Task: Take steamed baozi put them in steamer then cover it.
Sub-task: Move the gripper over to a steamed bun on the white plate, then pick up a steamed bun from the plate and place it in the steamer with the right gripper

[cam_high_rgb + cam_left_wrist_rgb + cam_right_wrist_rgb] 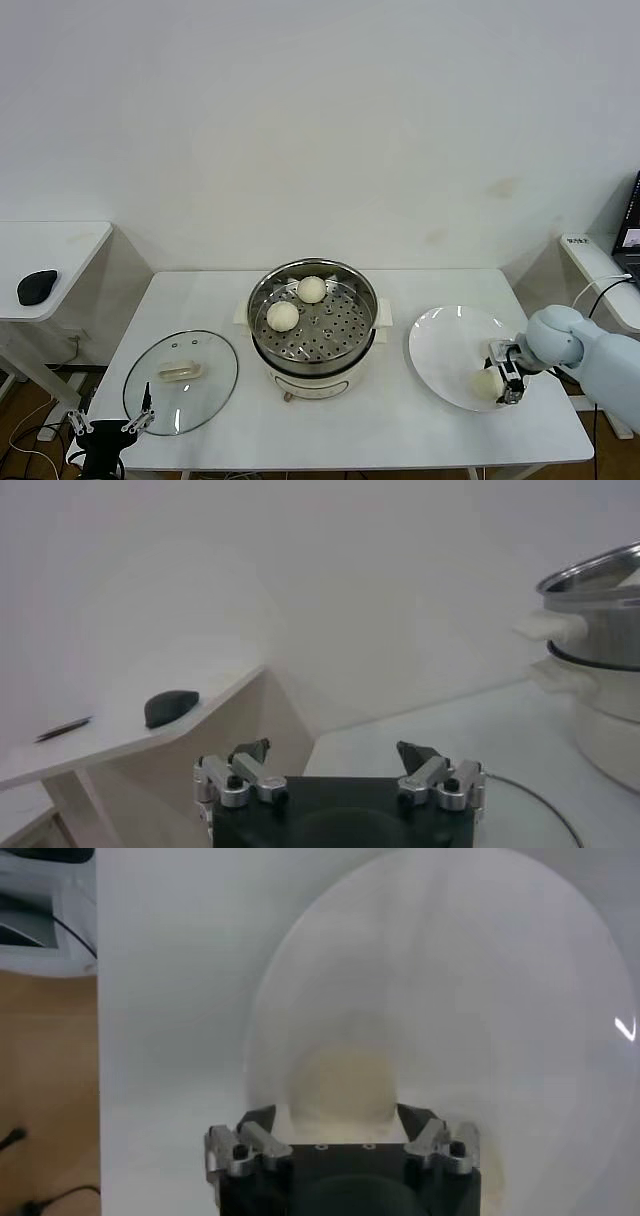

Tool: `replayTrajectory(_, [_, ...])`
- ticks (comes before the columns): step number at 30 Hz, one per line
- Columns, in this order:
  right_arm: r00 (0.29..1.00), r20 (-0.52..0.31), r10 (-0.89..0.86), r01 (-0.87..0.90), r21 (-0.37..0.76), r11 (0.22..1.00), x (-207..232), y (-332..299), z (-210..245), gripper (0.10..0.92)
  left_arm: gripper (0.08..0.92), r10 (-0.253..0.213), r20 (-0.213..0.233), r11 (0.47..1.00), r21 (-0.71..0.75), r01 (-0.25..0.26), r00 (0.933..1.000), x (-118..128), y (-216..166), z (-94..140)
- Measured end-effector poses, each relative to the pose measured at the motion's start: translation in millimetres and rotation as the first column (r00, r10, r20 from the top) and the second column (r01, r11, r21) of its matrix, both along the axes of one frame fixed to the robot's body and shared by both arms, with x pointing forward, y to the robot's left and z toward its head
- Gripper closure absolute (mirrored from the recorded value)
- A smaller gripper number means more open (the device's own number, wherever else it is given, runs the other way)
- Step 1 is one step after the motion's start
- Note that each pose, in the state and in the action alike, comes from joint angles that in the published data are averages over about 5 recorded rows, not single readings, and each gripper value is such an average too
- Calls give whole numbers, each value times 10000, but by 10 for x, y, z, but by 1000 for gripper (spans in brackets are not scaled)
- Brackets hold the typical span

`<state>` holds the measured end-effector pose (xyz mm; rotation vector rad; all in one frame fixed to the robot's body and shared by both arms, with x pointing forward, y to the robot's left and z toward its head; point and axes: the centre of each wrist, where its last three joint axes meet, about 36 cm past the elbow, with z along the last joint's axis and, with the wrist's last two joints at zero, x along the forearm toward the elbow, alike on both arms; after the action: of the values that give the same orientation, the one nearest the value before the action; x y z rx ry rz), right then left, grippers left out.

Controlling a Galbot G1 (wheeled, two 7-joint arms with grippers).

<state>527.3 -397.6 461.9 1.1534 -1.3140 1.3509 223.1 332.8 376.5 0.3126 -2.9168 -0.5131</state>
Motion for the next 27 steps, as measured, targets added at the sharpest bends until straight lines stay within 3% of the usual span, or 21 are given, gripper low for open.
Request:
replayTrajectory(5, [10000,3,-58,58,54,10000,20,22,-10,445,177,-4,10,10000,-25,4,10000,0,-10,0])
replayTrajectory(14, [9999,125,-81,78,199,9998,65,44,111,481,177,-28,105,10000,-53,29,9999,0,-34,35])
replayTrajectory(27, [9922,1250,26,-141,915,9957,442,256,1017,472,177,-159,228,9999,-6,159,9996,15,-49,92])
